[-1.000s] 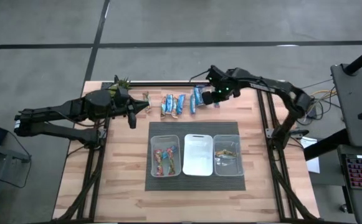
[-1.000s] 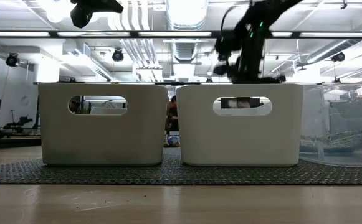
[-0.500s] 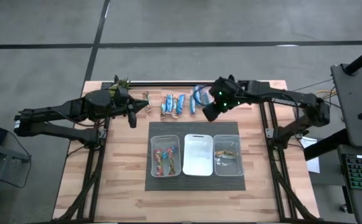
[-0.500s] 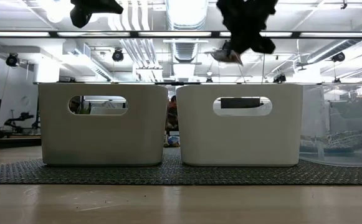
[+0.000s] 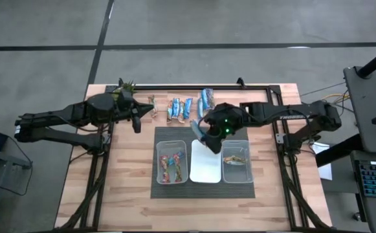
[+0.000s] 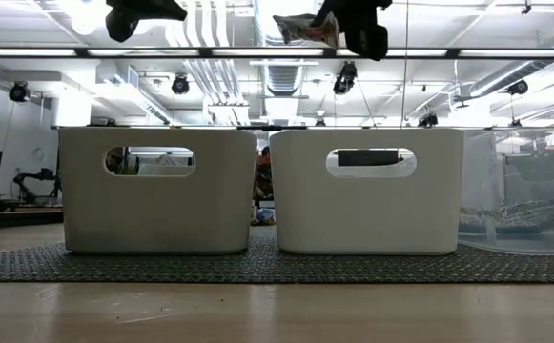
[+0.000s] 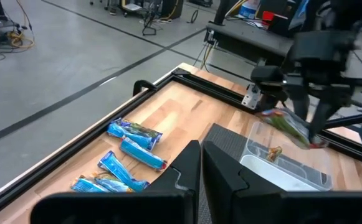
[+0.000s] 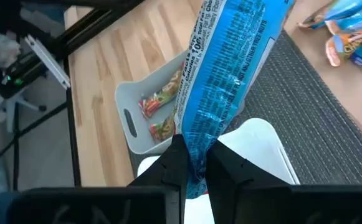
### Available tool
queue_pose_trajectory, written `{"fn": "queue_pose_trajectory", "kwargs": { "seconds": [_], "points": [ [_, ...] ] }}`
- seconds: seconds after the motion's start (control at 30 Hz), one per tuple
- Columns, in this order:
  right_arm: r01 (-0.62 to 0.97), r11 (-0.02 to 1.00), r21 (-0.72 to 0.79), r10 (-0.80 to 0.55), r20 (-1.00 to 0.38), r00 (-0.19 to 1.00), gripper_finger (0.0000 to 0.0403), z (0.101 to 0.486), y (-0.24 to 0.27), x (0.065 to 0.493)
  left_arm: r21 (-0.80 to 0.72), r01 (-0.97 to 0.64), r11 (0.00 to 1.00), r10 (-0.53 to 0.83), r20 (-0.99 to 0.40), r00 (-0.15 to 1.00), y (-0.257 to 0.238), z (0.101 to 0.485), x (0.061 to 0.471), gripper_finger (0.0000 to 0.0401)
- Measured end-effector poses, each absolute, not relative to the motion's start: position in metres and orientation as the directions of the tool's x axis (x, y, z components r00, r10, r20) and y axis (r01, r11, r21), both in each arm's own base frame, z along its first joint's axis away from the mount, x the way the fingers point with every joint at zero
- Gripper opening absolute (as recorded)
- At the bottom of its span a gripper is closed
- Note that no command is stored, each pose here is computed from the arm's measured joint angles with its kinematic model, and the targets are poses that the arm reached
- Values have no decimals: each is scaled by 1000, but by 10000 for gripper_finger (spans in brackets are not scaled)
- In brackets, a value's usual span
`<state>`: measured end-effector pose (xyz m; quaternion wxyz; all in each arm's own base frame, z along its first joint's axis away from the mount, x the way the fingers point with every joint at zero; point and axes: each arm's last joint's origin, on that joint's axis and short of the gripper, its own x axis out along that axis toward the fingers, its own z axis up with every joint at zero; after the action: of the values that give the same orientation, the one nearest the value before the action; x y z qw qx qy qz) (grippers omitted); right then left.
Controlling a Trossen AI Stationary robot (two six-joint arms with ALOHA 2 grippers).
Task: Pick and place Granola Bars by type
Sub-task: Put the red granola bar into the gray bin
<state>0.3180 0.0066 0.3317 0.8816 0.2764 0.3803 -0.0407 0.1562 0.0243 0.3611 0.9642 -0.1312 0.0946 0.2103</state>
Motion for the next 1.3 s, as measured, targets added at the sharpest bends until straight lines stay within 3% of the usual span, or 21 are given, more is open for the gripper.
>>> {"fn": "queue_pose_trajectory", "kwargs": {
  "seconds": [0.6, 1.3],
  "points": [
    [113, 865, 488, 290, -672, 681, 34, 323, 29, 389, -206, -436, 876, 393, -221, 893, 24, 364, 151, 0],
    [385, 720, 577, 323, -770, 550, 34, 250, 58, 448, -191, -432, 881, 393, -210, 895, 24, 365, 148, 0]
  ]
}}
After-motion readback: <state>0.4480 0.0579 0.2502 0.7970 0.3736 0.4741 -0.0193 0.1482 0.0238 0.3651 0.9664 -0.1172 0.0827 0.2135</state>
